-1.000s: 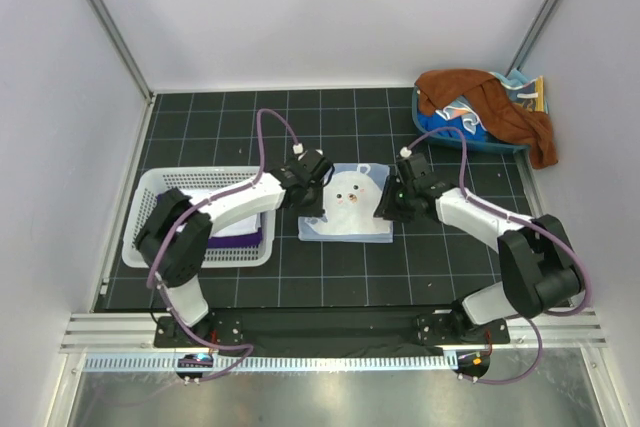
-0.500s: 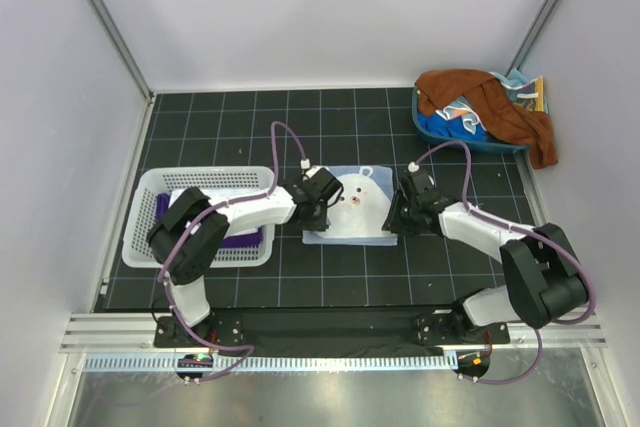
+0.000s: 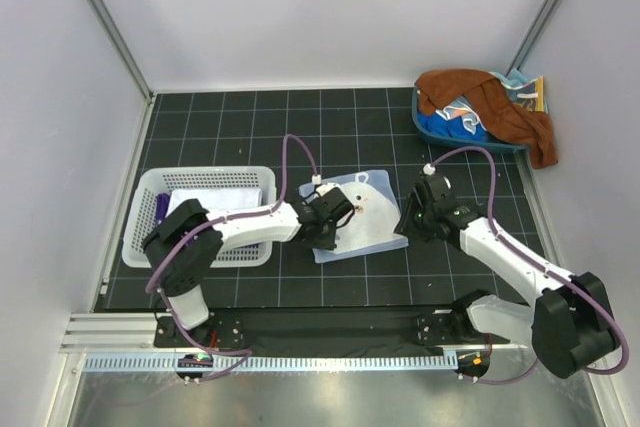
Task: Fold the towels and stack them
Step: Fold the towel
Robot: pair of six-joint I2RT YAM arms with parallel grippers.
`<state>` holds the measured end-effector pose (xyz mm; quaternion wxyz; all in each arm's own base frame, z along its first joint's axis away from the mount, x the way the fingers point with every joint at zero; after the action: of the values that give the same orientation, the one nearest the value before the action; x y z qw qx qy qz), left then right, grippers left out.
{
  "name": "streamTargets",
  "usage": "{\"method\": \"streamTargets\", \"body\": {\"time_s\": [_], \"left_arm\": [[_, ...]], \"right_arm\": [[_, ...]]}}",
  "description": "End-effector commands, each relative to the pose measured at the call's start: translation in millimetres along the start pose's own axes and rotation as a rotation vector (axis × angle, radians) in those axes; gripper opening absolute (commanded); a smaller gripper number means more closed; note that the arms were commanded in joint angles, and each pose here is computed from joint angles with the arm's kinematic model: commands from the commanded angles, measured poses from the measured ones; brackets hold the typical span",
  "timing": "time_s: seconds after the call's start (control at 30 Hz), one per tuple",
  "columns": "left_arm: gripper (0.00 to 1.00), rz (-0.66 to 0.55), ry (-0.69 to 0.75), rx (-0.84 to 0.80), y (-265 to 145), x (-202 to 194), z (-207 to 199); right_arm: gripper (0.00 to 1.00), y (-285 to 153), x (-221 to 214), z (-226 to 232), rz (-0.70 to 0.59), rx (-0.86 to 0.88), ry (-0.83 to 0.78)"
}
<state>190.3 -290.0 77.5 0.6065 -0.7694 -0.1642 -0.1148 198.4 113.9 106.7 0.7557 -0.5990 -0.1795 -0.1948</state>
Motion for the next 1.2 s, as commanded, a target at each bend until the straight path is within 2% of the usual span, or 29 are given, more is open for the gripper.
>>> {"method": "streamTargets", "body": {"time_s": [0.0,0.17,0.3,0.5,0.63,0.9,1.17], "left_arm": [[0.29,-0.089,-0.008,-0.040,-38,29,-13],[0.30,-0.126,-0.032,-0.073,-54,72,-19],[0.29,-0.138,-0.093,-0.034,-39,115,-7],[0.29,-0.170,-0.127,0.051,-12,154,8],[0.29,-0.146,-0.124,0.106,12,167,19],[0.28,-0.111,-0.079,0.174,45,180,23],[0.28,-0.084,-0.056,0.171,63,189,20]], "right_arm": [[0.36,-21,24,9,-0.064,0.017,-0.017],[0.36,-28,61,24,-0.143,0.043,-0.030],[0.36,-16,93,40,-0.191,0.079,-0.061],[0.33,32,141,63,-0.191,0.131,-0.111],[0.31,69,155,54,-0.178,0.122,-0.078],[0.28,117,146,2,-0.116,0.010,0.059],[0.28,115,122,-20,-0.087,-0.043,0.123]]}}
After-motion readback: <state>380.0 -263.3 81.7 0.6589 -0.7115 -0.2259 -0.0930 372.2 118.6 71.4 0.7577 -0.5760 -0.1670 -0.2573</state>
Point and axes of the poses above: each gripper's point midway between its finger pads, its own y axis out along the fingers, its own z axis along the line the jaws close on, x = y × z, the point moved 6 cm from there along -y, back along the fingers, and after that the axes turned 14 degrees about -y, right-handed, at the moved point
